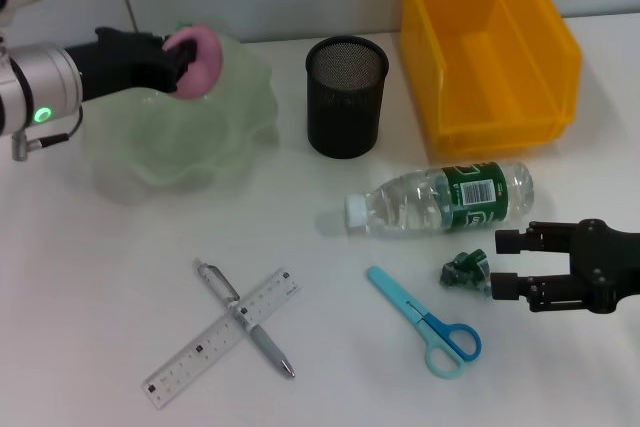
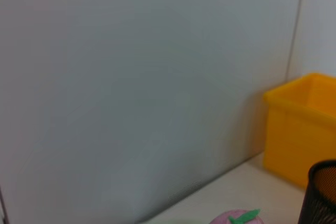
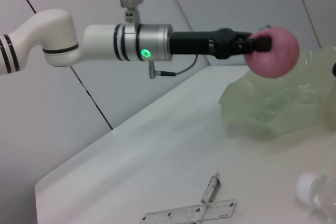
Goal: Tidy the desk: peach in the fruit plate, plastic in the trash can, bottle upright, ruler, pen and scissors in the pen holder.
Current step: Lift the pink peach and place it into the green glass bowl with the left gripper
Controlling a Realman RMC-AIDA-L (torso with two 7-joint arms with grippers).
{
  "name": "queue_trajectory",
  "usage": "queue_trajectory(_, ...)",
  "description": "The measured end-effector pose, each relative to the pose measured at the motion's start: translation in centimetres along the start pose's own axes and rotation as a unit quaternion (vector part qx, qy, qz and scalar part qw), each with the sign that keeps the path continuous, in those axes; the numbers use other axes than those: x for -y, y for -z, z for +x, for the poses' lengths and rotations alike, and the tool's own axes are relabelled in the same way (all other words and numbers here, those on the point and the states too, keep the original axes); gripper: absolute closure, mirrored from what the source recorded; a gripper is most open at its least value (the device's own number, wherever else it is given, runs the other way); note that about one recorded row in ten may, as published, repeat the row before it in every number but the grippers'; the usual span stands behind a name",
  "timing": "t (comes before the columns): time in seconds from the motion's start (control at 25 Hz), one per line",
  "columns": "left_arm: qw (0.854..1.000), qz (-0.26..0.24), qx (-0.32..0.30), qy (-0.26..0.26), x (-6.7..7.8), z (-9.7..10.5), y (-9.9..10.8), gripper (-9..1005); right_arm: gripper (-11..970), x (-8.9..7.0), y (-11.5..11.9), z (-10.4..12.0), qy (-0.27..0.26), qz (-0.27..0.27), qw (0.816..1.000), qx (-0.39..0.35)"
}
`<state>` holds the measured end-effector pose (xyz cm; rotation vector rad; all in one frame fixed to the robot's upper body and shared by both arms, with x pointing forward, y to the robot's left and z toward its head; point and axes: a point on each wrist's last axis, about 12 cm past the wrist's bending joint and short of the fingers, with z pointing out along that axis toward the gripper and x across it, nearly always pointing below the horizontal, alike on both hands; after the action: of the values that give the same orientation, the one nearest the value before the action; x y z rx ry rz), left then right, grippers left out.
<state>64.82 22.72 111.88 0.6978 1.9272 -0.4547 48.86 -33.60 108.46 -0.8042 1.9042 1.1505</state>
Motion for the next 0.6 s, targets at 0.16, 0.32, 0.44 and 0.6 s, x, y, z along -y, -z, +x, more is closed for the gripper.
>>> queue_trajectory(0.16, 1.000, -0.008, -0.017, 0.015, 0.1, 1.0, -0.6, 853, 181, 0.0, 0.1, -0.1, 0.001, -0.001, 1.000, -0.001)
queue_trajectory(0.32, 0.999, -0.019, -0.018, 0.026, -0.1, 1.2, -0.6, 788, 181, 0.0, 0.1, 0.0, 0.000, -0.002, 1.000, -0.003)
queue_trajectory(0.44, 0.999, -0.023, -0.019, 0.032, -0.2, 1.3, -0.6, 720, 181, 0.0, 0.1, 0.0, 0.000, -0.003, 1.000, -0.004)
queue_trajectory(0.6, 0.999, -0.024, -0.019, 0.034, -0.2, 1.4, -0.6, 630, 180, 0.0, 0.2, 0.0, 0.000, -0.003, 1.000, -0.007)
